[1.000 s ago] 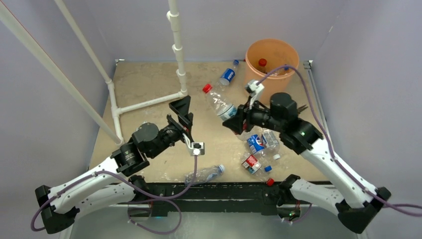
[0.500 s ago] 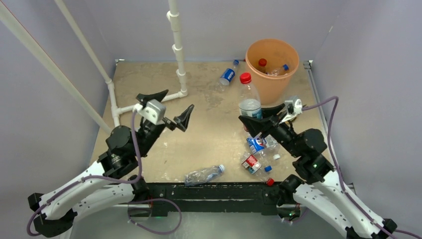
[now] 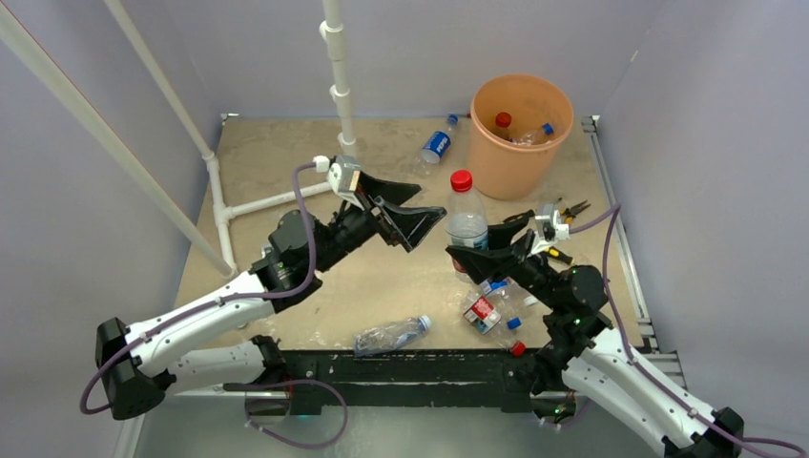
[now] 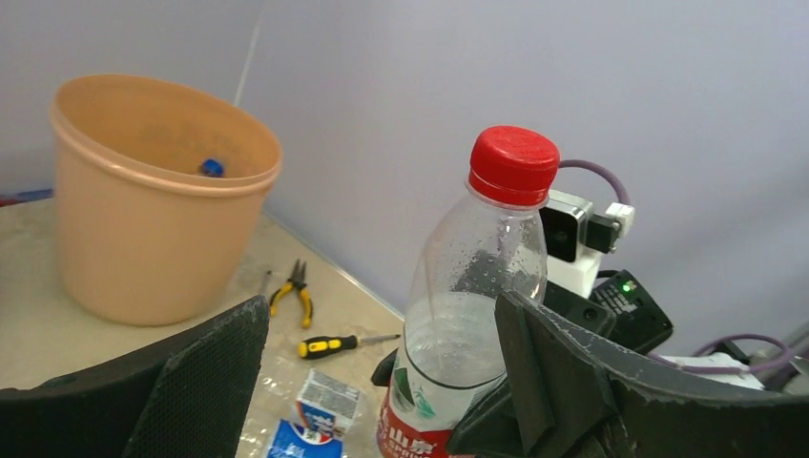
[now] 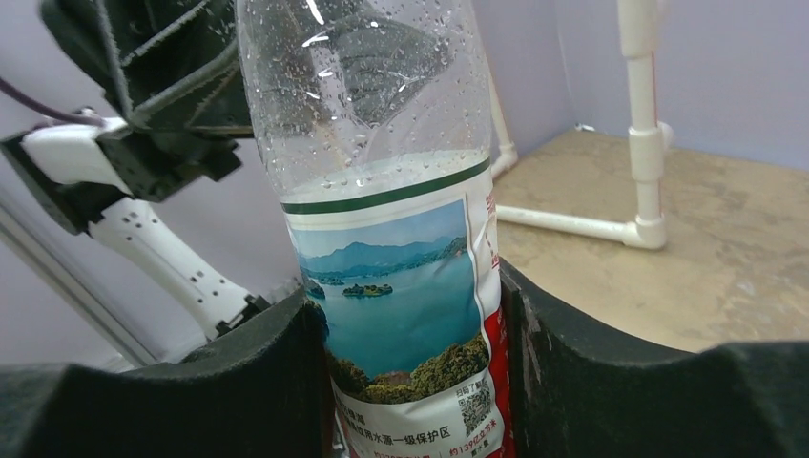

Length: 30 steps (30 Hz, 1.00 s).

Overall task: Put the plastic bottles in the bin
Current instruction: Place the plastic bottle in the trash bin.

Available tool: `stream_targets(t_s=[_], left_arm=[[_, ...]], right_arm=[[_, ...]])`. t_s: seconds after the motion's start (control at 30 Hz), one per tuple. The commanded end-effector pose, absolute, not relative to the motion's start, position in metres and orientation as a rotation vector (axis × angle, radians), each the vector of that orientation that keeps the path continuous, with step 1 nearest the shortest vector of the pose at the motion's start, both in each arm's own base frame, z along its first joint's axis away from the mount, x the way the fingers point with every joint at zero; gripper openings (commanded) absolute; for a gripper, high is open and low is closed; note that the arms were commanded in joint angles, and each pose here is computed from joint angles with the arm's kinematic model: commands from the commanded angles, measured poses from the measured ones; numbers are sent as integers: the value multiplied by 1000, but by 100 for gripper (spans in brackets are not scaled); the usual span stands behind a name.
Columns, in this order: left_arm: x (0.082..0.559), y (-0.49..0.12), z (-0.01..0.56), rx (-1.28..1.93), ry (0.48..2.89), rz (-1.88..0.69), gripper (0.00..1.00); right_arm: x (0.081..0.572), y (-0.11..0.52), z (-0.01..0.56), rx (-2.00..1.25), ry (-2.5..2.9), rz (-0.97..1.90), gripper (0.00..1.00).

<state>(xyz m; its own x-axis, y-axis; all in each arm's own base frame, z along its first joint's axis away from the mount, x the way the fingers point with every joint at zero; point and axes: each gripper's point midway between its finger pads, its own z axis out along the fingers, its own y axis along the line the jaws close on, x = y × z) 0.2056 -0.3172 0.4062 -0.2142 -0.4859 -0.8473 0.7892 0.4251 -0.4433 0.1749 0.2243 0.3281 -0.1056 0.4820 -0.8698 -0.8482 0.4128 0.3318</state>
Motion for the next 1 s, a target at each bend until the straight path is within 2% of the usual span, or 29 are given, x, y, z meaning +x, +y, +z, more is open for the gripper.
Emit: stream_targets(t_s=[0.0, 0.13, 0.43, 0.63, 0.87, 0.97], left_arm=[[178, -322, 470, 346, 1131, -1398, 85], [180, -328, 476, 357, 1124, -1399, 80], [169, -350, 471, 495, 1108, -1458, 78], [167, -346, 438, 516, 1161, -1428, 99], [164, -360, 427, 569, 1189, -1468, 99], [166, -371, 423, 585, 1220, -1488, 96]], right_arm=[[160, 225, 355, -416, 1094, 1239, 38], [161, 227, 350, -417, 1111, 1245, 38], [163, 222, 357, -364, 1093, 1258, 37], [154, 221, 378, -366, 1024, 1303, 36], [158, 230, 373, -386, 1046, 1331, 36], [160, 233, 370, -389, 1059, 1338, 36]])
